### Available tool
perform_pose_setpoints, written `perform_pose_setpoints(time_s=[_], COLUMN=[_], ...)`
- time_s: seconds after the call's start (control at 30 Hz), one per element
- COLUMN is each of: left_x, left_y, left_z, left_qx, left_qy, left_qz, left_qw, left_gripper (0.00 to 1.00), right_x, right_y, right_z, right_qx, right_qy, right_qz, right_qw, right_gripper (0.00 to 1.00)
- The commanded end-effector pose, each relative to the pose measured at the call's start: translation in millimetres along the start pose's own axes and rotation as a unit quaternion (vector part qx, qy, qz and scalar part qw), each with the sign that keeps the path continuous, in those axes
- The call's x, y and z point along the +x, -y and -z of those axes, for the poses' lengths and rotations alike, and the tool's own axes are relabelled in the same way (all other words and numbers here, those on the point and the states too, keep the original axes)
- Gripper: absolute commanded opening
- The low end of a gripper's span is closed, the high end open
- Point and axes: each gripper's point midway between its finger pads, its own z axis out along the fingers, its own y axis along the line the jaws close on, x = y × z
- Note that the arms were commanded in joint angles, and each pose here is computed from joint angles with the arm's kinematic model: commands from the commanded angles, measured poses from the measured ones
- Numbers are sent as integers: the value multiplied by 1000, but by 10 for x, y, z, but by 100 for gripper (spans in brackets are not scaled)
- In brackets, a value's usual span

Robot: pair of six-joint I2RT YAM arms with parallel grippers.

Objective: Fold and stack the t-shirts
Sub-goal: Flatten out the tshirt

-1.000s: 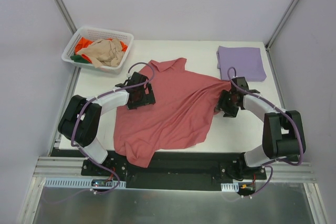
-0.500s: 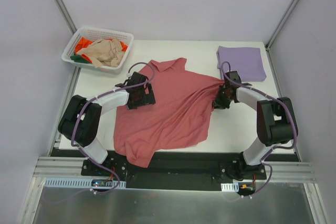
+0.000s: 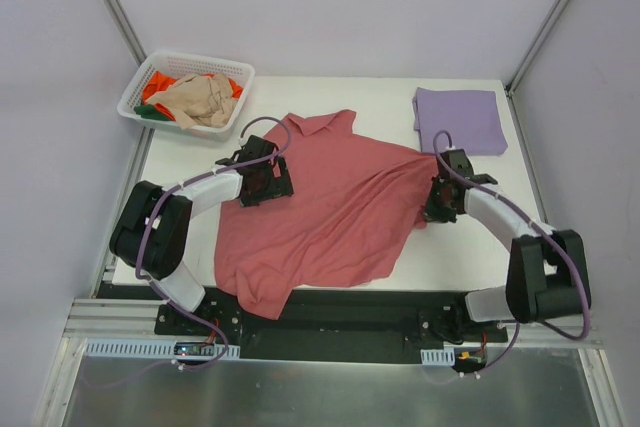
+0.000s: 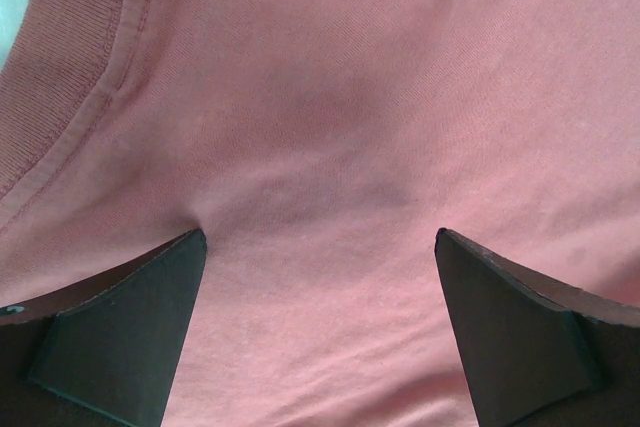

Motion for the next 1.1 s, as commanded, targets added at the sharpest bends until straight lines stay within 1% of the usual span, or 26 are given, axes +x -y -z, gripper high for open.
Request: perform_pose_setpoints(time_s=[0.0, 0.1, 0.2, 0.33, 0.4, 0.5, 0.67, 0.77, 0.83, 0.93, 0.97, 1.03, 1.07], left_x=[123, 95, 85, 65, 59, 43, 22, -44, -109, -275, -329, -424, -451], left_y=[-195, -223, -262, -292, -302, -278, -226, -209, -200, -204, -211, -229, -231], left_z=[-19, -23, -22, -21, -27, -28, -32, -36, -12, 59, 93, 171, 220], left_qx=[-23, -29, -34, -37, -39, -35, -25, -26, -27, -31, -34, -42, -44], left_qy=[-20, -15, -16, -15, -15, -16, -19, -12, -5, 18, 26, 43, 49], left_qz=[-7, -9, -7, -6, -7, -7, -11, -14, -12, -2, 1, 6, 7], left_qw=[1000, 999, 999, 999, 999, 999, 999, 999, 1000, 999, 999, 998, 998], left_gripper=[99, 99, 99, 99, 99, 99, 99, 99, 99, 99, 99, 99, 99], right_x=[172, 190, 158, 143, 91, 6, -248, -438, -582, -775, -910, -1034, -1066], right_y=[460, 588, 592, 647, 599, 406, -138, -517, -853, -1330, -1576, -1964, -2153], right_z=[317, 526, 737, 1025, 1117, 1208, 1233, 1162, 1056, 816, 820, 608, 475], right_qx=[86, 111, 106, 115, 103, 57, -44, -78, -99, -101, -112, -118, -121], right_qy=[0, 5, 15, 12, 20, 23, 23, 32, 36, 28, 39, 30, 19], right_qz=[27, 37, 48, 68, 74, 86, 78, 66, 69, 64, 69, 71, 77], right_qw=[996, 993, 993, 991, 992, 994, 996, 994, 992, 992, 991, 990, 989], right_gripper=[0, 0, 0, 0, 0, 0, 0, 0, 0, 0, 0, 1, 4])
